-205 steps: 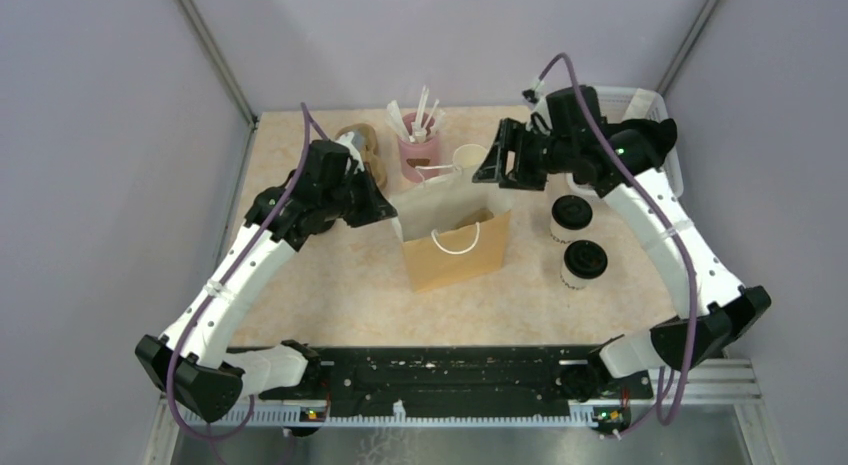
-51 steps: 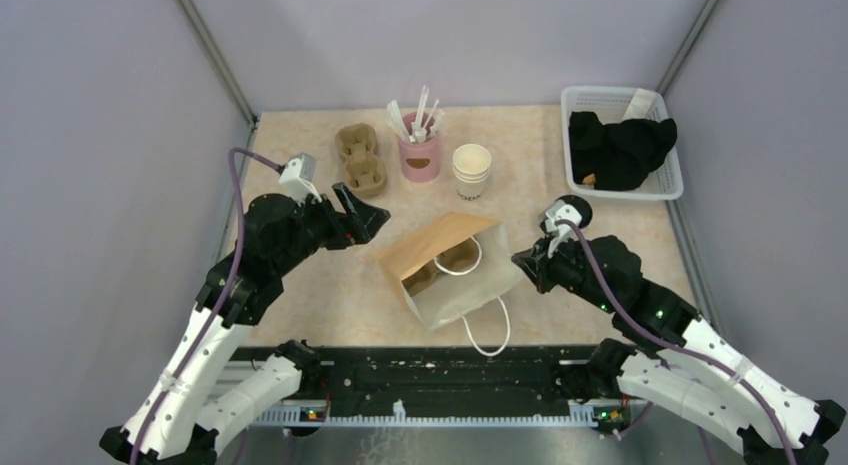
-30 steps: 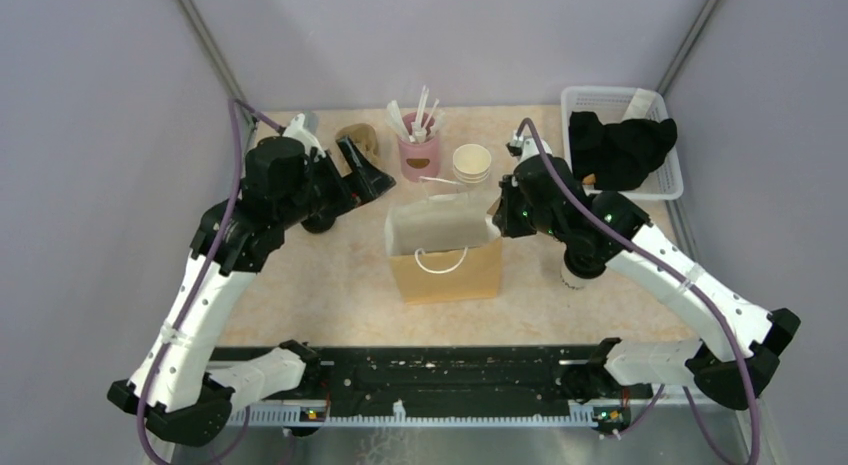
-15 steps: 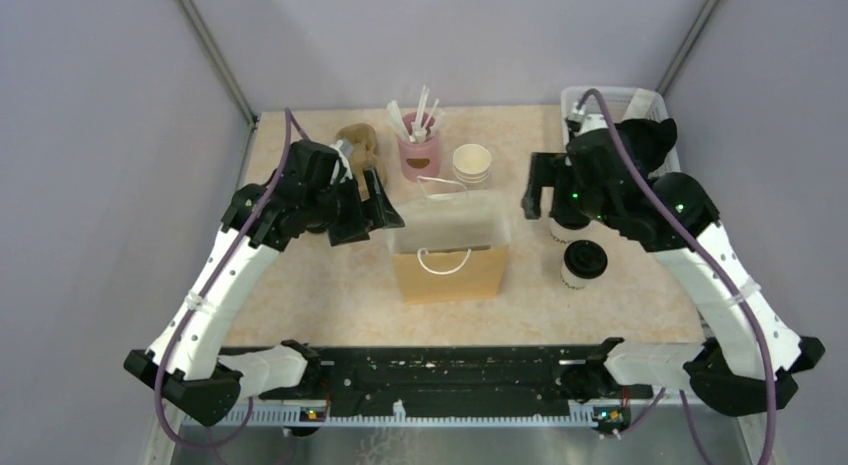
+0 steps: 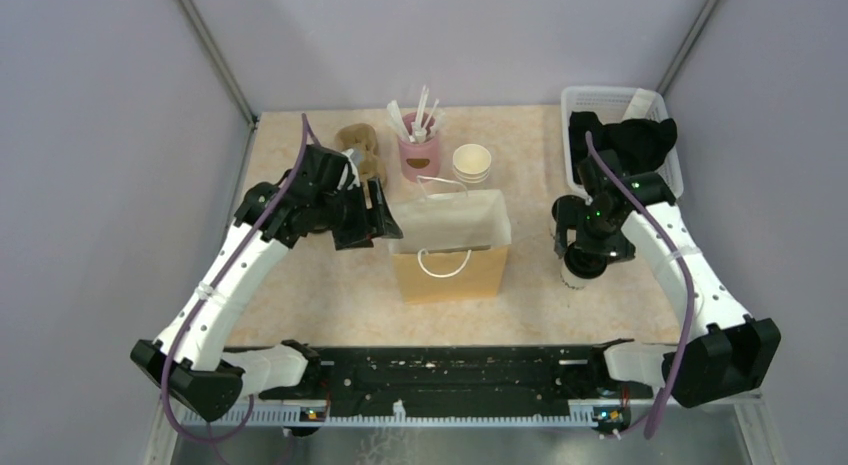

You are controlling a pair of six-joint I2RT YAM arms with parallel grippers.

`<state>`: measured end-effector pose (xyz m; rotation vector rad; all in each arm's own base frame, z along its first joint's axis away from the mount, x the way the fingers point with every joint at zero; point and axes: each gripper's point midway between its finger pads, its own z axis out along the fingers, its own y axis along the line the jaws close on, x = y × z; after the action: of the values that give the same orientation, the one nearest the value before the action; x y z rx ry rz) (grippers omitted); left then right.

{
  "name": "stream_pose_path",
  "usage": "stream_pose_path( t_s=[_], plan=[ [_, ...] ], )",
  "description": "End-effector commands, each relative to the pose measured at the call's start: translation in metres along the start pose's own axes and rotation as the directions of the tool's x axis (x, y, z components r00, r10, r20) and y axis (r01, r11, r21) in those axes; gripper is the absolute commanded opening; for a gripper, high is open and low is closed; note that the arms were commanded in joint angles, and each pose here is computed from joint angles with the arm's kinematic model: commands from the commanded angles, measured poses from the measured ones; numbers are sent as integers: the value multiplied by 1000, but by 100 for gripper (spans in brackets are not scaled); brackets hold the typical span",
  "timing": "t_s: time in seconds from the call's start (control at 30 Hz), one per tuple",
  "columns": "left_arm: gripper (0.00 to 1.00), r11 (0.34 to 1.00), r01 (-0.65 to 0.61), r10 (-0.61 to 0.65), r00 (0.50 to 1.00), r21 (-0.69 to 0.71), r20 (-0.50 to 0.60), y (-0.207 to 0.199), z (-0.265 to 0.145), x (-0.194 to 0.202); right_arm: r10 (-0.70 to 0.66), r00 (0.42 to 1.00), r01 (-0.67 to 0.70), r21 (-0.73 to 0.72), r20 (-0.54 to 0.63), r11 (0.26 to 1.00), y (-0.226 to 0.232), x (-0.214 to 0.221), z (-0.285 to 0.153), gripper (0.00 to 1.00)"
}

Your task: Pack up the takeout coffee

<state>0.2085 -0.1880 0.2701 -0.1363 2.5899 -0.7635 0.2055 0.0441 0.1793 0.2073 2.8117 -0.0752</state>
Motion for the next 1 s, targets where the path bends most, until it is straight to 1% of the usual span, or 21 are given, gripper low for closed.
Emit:
stream_pose_path(
  t_s=[0.0,0.13,0.23,0.37,0.5,0.6,0.63,0.97],
  plan=[
    [73,999,-22,22,1000,38,13,-4,-1,1,46,998,-46,-7,41,999,-7,-17,15,97],
    [73,999,-28,27,999,36,18,-3,-1,1,78,996,-78,-5,45,997,-15,-18,25,95],
    [73,999,-36,35,999,41,23,-5,-2,-1,99,994,-97,-39,51,994,-12,-21,35,90],
    [73,998,-43,43,999,37,19,-5,-2,-2,102,994,-101,-12,48,995,-15,-20,44,86],
    [73,998,-46,45,999,37,19,-4,-3,-1,95,993,-97,16,73,995,-22,-23,46,79],
    [73,998,-48,48,999,37,16,-4,-2,-1,90,994,-91,21,60,996,-22,-20,52,70],
    [73,998,-48,48,999,37,17,-4,-3,-1,88,995,-89,23,54,996,-21,-19,54,70],
    [74,998,-56,56,998,37,12,-4,-1,-1,80,995,-81,32,54,996,-23,-21,55,78]
  ],
)
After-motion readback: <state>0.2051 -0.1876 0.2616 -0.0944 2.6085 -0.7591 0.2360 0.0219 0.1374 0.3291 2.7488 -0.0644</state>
